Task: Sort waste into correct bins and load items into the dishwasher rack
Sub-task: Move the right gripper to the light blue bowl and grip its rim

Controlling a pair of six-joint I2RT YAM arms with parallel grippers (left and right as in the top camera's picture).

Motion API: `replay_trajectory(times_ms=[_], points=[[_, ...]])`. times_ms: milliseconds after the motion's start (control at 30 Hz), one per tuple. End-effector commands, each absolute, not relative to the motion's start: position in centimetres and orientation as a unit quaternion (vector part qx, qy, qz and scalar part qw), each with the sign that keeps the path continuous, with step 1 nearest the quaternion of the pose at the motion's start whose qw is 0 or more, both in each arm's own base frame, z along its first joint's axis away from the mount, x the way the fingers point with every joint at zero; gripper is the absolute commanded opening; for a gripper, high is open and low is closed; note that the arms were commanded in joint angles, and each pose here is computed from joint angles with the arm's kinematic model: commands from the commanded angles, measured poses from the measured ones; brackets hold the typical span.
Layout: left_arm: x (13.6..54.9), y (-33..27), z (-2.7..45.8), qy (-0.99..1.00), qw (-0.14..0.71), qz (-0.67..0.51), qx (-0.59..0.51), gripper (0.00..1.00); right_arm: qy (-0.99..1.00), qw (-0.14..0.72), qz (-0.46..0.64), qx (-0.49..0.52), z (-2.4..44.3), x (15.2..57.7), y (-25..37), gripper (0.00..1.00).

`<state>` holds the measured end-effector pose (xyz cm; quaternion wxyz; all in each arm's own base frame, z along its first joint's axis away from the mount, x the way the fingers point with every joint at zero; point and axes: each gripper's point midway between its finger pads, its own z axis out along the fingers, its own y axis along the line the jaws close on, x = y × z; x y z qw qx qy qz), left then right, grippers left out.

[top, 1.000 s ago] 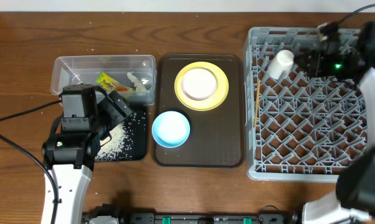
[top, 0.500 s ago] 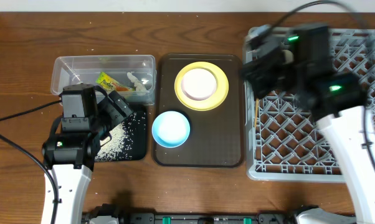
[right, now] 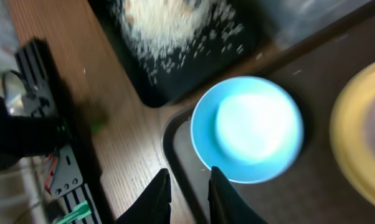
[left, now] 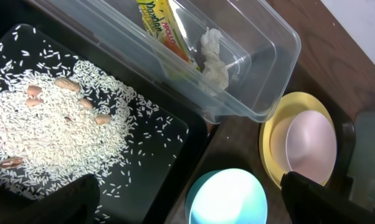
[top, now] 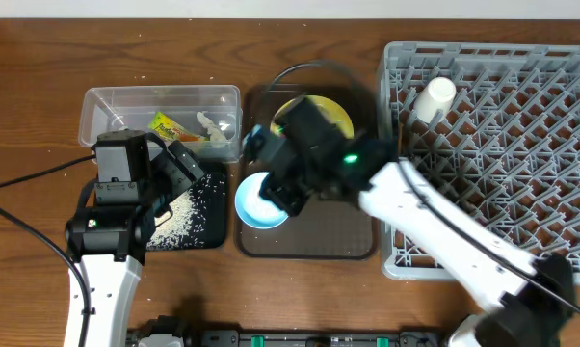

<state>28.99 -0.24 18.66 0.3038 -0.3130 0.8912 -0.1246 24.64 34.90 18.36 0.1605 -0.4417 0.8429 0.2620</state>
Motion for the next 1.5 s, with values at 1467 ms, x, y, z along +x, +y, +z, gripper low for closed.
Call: replay_trajectory(times_ms=[1467], points=[[29.2,0.0,19.1,0.888,0.310,-0.122,-0.316,0.96,0.878,0.003,0.192,-0.438,3.0,21.8,36.8,0.25]])
